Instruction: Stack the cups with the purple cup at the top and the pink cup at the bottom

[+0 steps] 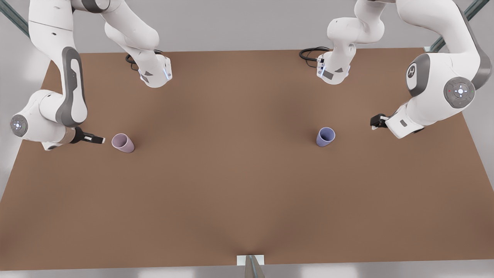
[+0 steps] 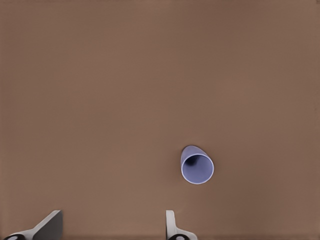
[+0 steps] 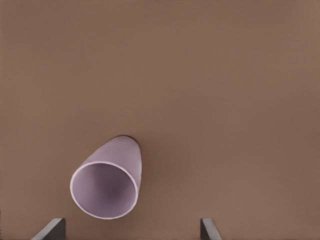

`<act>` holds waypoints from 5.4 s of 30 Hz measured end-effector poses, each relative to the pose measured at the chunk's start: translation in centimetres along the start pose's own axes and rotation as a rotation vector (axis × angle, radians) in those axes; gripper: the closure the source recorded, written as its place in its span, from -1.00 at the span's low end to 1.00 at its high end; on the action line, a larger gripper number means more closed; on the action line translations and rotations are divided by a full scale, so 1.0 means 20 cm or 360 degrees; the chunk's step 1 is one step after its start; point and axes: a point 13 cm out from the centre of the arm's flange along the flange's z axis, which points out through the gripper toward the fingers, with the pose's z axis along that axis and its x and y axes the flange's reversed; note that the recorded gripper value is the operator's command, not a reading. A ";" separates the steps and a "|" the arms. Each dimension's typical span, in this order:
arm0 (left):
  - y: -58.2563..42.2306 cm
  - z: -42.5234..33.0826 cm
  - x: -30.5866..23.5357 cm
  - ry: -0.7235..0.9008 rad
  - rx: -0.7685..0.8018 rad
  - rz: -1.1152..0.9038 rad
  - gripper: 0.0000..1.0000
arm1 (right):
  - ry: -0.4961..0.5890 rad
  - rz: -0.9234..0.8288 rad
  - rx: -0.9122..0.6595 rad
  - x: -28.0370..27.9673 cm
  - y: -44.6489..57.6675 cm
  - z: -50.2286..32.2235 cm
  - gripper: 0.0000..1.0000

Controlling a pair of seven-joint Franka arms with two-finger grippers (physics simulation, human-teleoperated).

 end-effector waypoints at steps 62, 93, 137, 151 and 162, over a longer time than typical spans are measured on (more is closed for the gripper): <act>0.09 -0.03 -0.01 -0.0043 -0.0014 -0.0046 -1.00 | -0.0371 -0.1239 0.0026 0.23 2.70 -0.24 0.57; -0.23 1.52 0.10 0.0262 0.0064 0.0089 -1.00 | -0.0349 -0.0143 -0.0340 0.43 3.72 0.54 -1.00; -0.51 1.68 0.12 0.0171 0.0048 0.0199 0.57 | -0.0429 -0.0981 0.0229 -0.05 0.92 -1.16 -1.00; -1.33 0.63 -0.71 -0.0120 0.0086 0.0255 0.57 | -0.0378 -0.0919 0.0187 -0.02 0.95 -1.12 -1.00; -1.64 0.84 -0.70 0.0025 0.0101 -0.0061 0.57 | -0.0403 -0.0656 0.0088 -0.02 0.96 -1.15 -1.00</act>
